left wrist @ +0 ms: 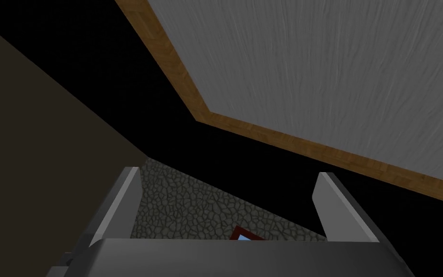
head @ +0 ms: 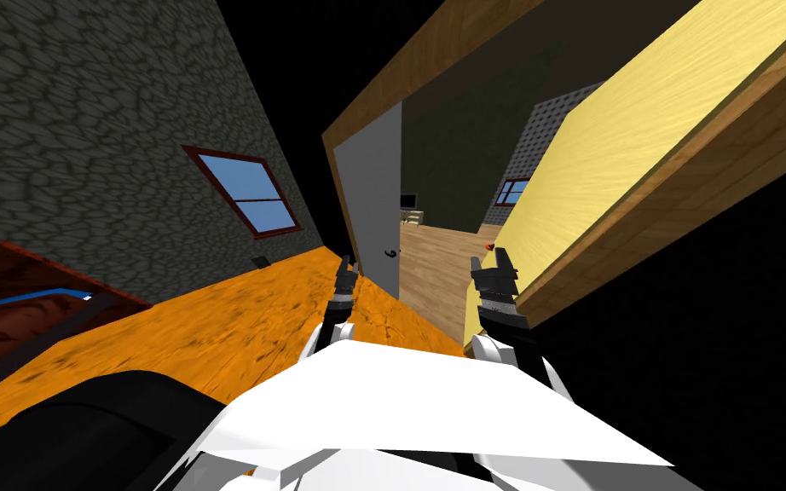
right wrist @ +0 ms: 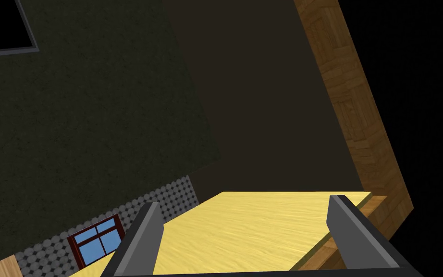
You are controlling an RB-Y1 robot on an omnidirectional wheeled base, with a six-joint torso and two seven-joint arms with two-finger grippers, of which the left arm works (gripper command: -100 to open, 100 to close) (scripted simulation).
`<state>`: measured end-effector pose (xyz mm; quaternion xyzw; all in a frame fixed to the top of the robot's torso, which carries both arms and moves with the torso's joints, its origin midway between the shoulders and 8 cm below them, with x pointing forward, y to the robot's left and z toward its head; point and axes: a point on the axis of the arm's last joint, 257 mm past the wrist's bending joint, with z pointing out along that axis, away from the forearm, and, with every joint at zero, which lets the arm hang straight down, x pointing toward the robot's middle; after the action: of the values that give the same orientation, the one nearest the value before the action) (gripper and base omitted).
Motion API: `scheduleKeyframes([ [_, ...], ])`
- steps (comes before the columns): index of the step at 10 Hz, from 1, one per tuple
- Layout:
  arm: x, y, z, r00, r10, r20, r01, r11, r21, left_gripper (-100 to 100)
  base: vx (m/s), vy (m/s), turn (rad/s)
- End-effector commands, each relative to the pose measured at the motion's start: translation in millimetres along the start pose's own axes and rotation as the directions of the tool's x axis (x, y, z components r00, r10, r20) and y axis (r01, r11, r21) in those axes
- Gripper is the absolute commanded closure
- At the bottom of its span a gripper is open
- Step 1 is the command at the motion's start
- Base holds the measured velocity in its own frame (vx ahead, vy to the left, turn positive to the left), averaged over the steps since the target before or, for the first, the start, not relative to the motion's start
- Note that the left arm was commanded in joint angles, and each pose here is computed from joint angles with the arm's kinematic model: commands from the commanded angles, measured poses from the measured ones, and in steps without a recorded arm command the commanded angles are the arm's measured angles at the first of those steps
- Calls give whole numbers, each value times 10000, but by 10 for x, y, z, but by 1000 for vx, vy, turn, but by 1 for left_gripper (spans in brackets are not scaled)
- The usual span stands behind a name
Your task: Push the door open
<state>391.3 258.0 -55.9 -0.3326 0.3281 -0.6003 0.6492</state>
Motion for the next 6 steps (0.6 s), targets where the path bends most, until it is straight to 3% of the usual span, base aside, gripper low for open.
scheduleKeyframes([
  [1,45,124,-20,9999,-74,-125,72,9998,-194,-100,94,59,-58],
  [6,234,576,-137,9979,-353,-539,301,9951,-940,-100,94,61,-62],
])
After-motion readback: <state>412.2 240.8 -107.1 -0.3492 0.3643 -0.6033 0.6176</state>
